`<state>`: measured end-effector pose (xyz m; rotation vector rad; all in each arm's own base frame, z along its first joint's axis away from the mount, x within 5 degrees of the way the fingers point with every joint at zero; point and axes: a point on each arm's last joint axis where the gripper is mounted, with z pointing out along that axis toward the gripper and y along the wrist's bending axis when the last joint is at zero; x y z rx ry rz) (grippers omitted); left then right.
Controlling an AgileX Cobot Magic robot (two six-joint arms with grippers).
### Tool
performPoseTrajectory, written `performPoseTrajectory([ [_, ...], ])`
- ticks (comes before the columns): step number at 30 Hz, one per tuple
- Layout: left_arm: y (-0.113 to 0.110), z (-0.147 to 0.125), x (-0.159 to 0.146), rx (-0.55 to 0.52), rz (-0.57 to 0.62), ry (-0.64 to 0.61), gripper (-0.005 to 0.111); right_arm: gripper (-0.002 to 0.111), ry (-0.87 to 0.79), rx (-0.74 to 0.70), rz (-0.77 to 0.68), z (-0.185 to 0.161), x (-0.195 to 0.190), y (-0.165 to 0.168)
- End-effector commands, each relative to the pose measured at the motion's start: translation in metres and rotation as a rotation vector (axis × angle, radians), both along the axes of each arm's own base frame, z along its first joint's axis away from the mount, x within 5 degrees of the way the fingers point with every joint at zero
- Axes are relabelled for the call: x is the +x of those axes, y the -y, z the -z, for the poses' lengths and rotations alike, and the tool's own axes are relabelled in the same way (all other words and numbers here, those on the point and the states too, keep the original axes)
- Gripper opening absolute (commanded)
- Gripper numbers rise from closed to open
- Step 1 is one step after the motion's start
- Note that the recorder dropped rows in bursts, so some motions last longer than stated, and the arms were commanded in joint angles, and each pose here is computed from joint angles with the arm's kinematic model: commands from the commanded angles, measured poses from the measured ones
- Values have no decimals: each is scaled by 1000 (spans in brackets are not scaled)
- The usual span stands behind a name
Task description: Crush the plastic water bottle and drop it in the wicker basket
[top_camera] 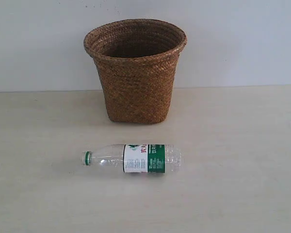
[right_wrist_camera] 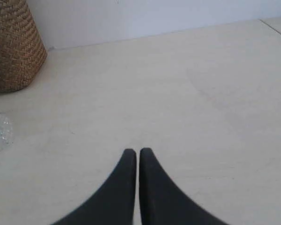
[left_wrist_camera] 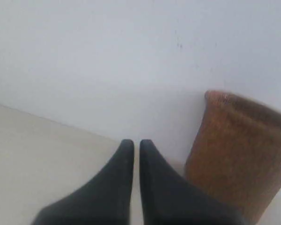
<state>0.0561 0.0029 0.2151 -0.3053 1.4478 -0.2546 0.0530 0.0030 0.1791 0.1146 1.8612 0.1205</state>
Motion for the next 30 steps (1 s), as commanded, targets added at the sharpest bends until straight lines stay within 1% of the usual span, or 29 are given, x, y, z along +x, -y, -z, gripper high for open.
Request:
performPoseTrajectory([
  [1,-4,-9,-2,-321,9,131,4,0,9,-4,5,-1,0,0],
  [2,-5,-11,-2,-354,9,162,4,0,9,-4,5,-1,0,0],
  [6,-7,-17,-4,-374,1,238,4,0,9,-4,5,-1,0,0],
  [9,-9,-23,-7,-483,17,313,4,0,9,-4,5,-1,0,0],
  [12,-11,-29,-10,-553,30,400,4,0,9,-4,5,-1,0,0],
  [18,-15,-39,-16,-588,37,542,4,0,9,-4,5,-1,0,0],
  [21,-18,-44,-21,-635,41,629,4,0,9,-4,5,-1,0,0],
  [23,-19,-48,-24,-635,40,689,4,0,9,-4,5,-1,0,0],
  [24,-20,-48,-24,-633,38,693,4,0,9,-4,5,-1,0,0],
  [26,-19,-50,-20,-592,15,656,4,0,9,-4,5,-1,0,0],
  [28,-18,-58,-15,-536,6,633,4,0,9,-4,5,-1,0,0],
  [30,-16,-73,-7,-467,0,606,4,0,9,-2,5,-1,0,0],
])
